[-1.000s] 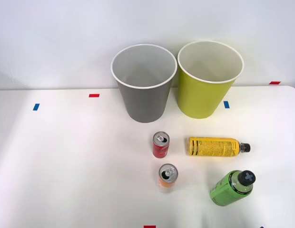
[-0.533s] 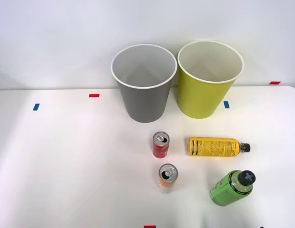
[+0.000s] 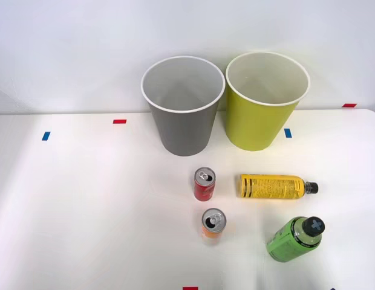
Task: Put cans in the gray bin, plastic bottles in the light green bin
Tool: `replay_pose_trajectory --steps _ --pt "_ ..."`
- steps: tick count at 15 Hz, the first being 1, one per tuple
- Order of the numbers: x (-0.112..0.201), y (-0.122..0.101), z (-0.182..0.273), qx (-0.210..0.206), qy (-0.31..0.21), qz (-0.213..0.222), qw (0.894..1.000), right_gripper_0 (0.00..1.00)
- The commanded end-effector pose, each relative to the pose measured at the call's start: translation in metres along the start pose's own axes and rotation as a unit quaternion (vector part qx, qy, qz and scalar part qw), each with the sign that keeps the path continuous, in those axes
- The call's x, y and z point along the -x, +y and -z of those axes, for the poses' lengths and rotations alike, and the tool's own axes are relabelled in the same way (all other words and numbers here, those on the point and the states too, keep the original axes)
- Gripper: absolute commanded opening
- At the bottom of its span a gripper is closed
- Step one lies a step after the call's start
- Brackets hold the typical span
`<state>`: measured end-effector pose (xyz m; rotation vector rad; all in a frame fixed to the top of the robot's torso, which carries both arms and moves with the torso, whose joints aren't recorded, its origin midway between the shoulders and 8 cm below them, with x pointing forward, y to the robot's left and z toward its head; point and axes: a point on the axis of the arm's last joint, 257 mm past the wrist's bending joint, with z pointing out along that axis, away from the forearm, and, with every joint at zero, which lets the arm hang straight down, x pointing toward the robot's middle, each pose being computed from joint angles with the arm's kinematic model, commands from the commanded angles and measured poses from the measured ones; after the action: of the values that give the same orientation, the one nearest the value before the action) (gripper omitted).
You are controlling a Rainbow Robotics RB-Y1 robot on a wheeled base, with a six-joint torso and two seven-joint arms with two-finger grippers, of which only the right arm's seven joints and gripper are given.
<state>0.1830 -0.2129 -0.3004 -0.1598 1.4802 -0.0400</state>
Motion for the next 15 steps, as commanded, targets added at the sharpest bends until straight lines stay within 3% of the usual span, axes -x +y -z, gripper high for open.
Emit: replay_pose_trajectory --steps 1,15 --pt "0.0000 0.0000 0.0000 0.000 0.000 0.000 1.000 1.00" --pt "0.0000 0.0000 0.0000 0.000 0.000 0.000 1.000 1.00"
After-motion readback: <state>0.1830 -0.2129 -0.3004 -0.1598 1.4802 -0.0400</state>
